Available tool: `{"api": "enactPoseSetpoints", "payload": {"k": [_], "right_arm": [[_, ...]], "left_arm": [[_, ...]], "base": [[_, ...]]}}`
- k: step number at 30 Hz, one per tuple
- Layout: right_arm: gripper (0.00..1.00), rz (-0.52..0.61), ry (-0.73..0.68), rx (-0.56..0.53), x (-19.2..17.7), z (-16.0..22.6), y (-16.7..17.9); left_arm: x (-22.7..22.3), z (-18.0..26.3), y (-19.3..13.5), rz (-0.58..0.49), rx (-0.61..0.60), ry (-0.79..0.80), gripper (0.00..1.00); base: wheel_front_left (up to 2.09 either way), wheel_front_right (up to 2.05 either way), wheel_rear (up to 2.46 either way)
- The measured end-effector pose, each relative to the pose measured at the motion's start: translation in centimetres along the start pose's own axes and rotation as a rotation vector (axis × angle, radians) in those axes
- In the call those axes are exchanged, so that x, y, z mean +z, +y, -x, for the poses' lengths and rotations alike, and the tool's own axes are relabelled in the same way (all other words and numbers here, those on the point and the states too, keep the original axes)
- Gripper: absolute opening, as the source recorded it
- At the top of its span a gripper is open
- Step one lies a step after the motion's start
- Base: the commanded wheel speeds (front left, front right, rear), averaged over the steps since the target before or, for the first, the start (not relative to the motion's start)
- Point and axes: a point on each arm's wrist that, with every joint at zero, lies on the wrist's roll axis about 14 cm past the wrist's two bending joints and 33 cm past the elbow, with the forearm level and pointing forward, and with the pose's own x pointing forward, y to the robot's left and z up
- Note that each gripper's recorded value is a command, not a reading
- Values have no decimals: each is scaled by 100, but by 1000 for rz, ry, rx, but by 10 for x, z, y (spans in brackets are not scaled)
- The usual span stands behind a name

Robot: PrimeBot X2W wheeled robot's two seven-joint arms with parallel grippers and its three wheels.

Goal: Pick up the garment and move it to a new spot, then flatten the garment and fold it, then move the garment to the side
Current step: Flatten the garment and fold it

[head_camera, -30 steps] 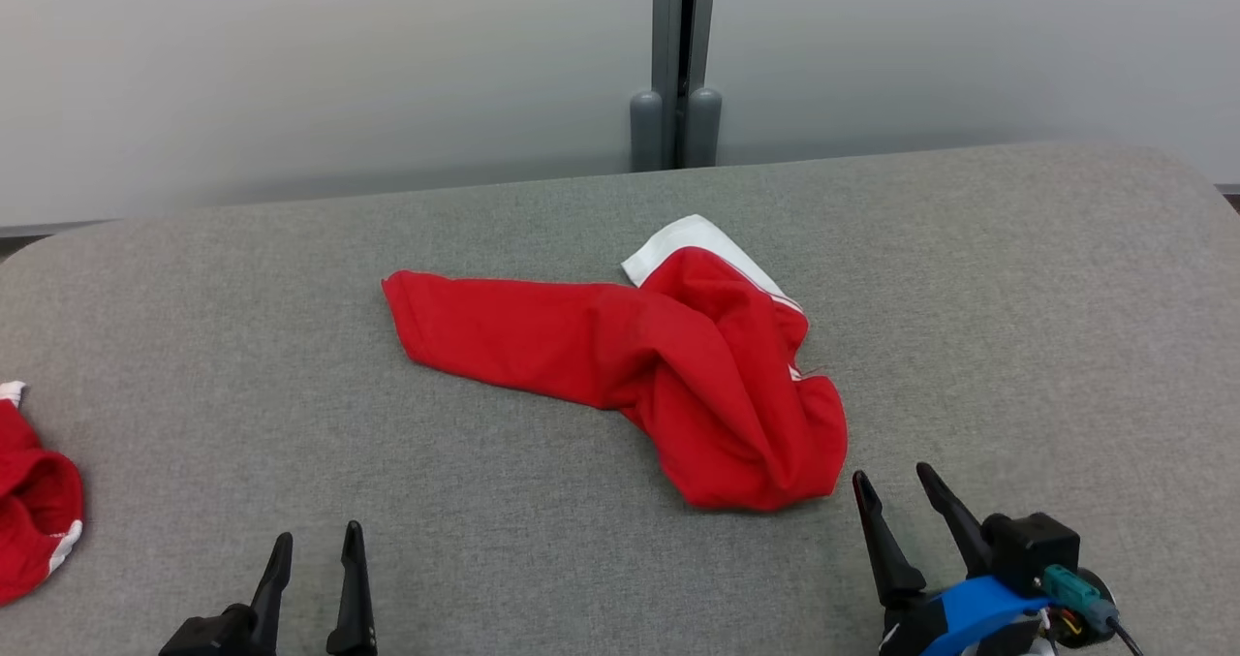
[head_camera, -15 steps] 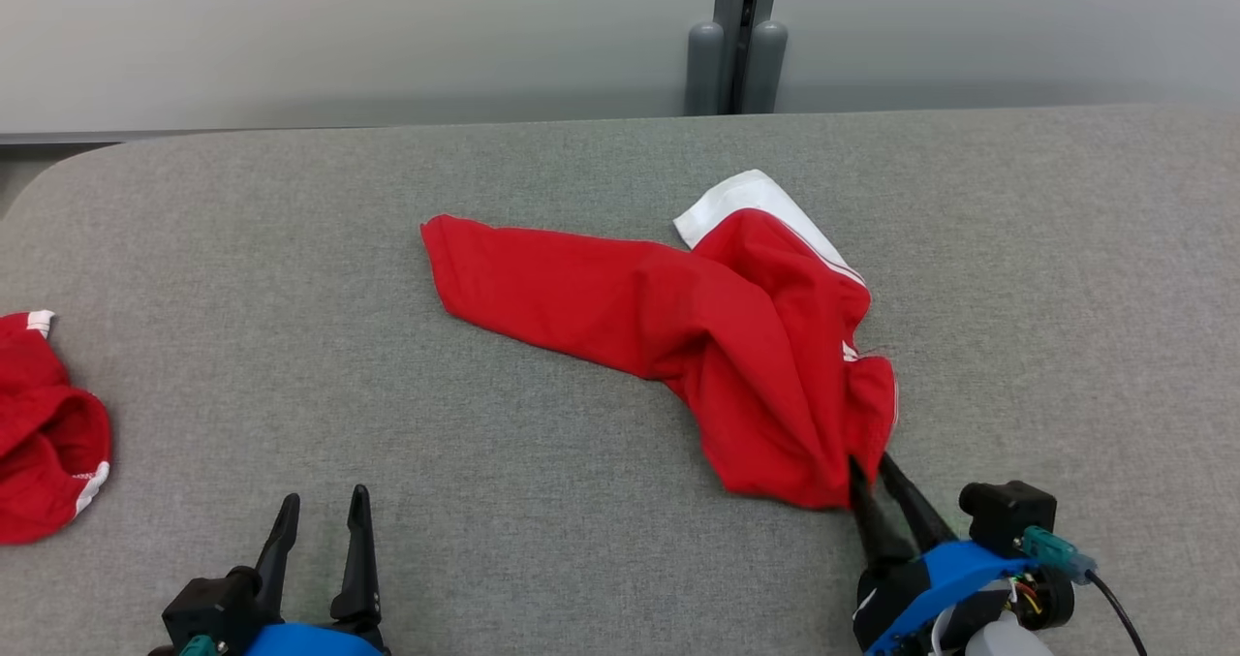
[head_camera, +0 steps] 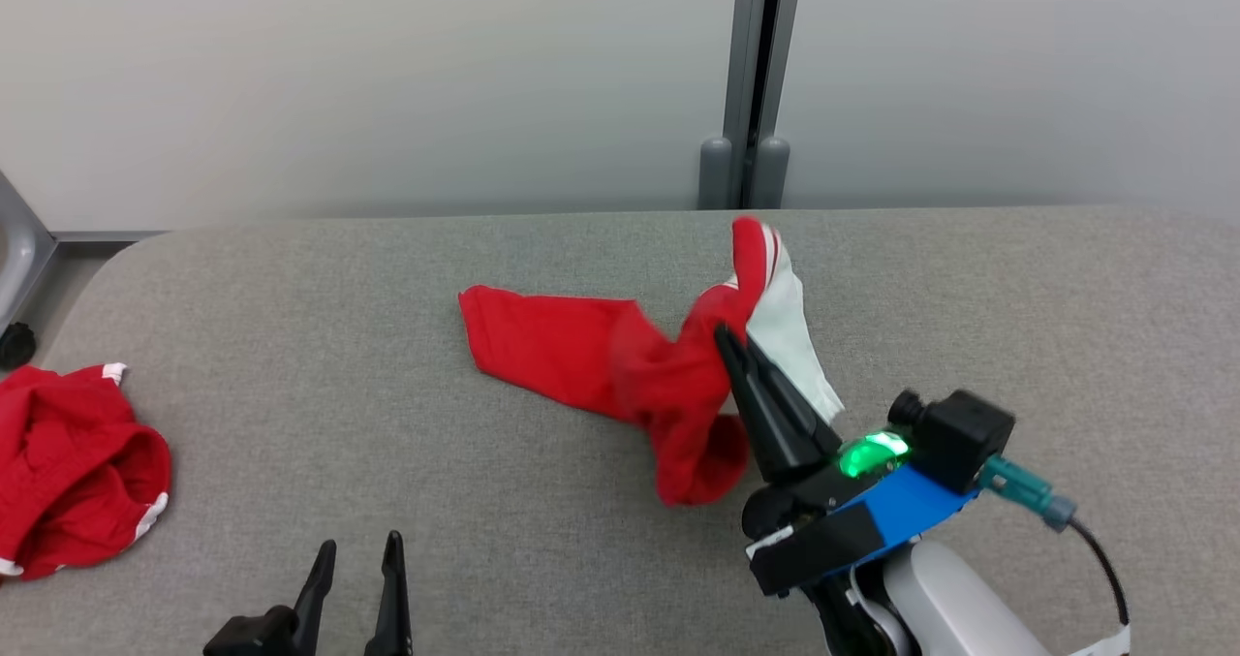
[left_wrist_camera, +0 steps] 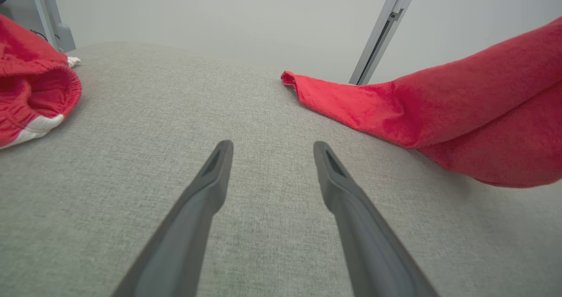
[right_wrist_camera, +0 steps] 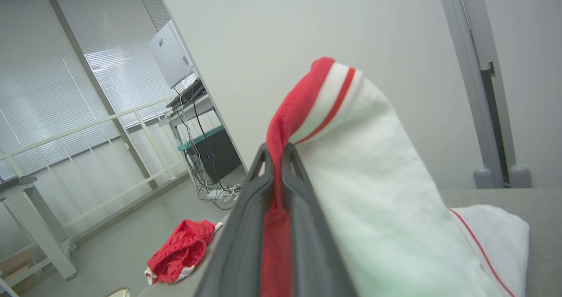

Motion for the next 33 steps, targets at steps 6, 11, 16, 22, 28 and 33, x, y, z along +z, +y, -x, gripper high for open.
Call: {"api": "enactPoseSetpoints", "payload": {"k": [6,11,16,22,28,33], "right_arm": [[0,-41,-159,118,58,-20,37],[0,28,-143,26,56,-27,2],[0,116,-38,-127,26,-31,-59],[0,200,16,-229,13,-54,-109],[0,247,-79,-157,39,-104,-96],[0,287,-190,-16,81,-128,-43]], "left_arm": [[-4,10,-4,6,0,1,100],[-11,12,-1,7,11,22,100],[-19,7,-5,17,3,53,100],[-17,-4,2,25,14,60,100],[-20,1,27,24,79,77,100],[-13,8,30,27,93,52,100]], "base": [[0,0,0],[0,0,0],[0,0,0],[0,0,0],[0,0,0],[0,0,0]]}}
